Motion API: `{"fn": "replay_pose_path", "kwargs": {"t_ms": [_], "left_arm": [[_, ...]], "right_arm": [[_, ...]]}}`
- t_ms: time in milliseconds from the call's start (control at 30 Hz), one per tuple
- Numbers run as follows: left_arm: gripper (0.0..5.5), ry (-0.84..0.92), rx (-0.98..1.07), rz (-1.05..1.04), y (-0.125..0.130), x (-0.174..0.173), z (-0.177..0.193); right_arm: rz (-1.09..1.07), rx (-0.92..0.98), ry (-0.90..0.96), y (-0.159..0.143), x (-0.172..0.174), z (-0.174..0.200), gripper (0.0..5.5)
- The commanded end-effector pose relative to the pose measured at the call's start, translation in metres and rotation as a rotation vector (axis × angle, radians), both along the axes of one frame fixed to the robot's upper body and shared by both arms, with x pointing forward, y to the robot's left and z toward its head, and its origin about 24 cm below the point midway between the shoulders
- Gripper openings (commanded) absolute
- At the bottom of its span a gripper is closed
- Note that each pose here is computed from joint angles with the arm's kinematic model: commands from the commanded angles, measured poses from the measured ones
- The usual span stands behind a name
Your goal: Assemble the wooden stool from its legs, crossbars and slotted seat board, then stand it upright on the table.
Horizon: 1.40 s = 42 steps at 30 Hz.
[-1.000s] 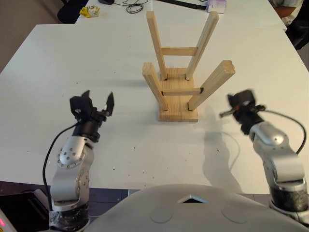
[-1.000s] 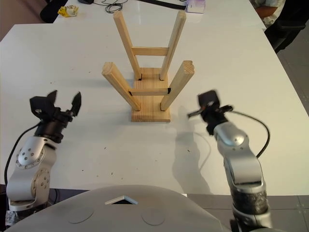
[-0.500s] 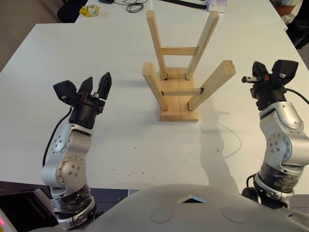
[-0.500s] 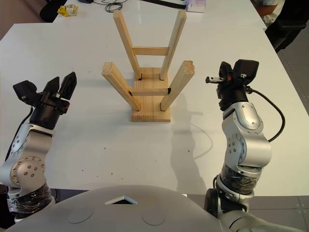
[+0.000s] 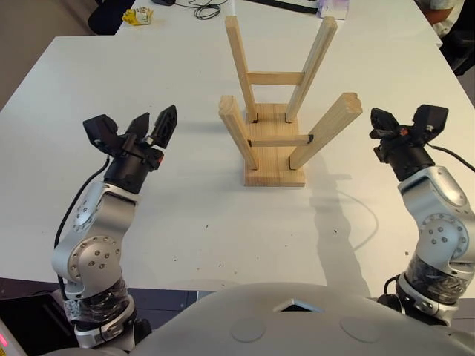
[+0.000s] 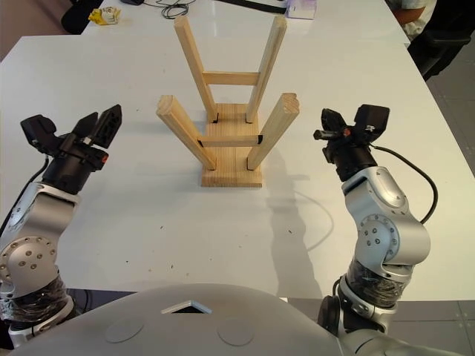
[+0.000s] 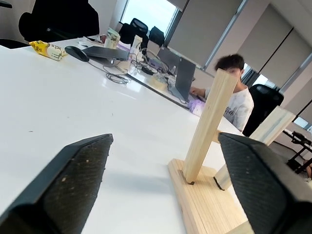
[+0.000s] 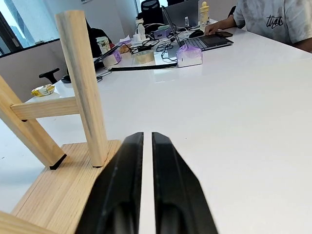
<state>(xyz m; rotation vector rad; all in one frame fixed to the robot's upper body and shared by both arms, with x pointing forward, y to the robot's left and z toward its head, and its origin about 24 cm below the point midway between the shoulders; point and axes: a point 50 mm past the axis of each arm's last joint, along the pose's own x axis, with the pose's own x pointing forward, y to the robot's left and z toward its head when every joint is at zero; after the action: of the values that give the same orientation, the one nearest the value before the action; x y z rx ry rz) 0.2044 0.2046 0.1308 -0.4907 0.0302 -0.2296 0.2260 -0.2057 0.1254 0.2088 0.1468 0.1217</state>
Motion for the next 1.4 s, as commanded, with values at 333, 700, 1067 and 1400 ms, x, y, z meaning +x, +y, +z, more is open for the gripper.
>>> {"fn": "replay_pose_path", "kwargs": {"t_ms": [333,700,1067,1400], "left_arm": [[5.40,0.022,0.076,-0.001,-0.005,0.005,-0.002],[5.40,-0.058,0.414,0.254,0.022,0.009,0.006],[5.40,-0.103,0.574,-0.127,-0.071,0.024,-0.008],[5.40,-0.092,0.601,-0.349,-0.115,0.027,-0.009]], "right_arm": [[0.045,-0.004,-0.045,0.013,-0.006,0.006,2.38],[-0.135,-0.129,-0.066,-0.002,-0.004,0.018,3.09],[-0.008,-0.140,-0.050,0.053,0.001,0.024,3.09],[0.074,-0.167,-0.027,0.079,0.014,0.020,3.09]]}}
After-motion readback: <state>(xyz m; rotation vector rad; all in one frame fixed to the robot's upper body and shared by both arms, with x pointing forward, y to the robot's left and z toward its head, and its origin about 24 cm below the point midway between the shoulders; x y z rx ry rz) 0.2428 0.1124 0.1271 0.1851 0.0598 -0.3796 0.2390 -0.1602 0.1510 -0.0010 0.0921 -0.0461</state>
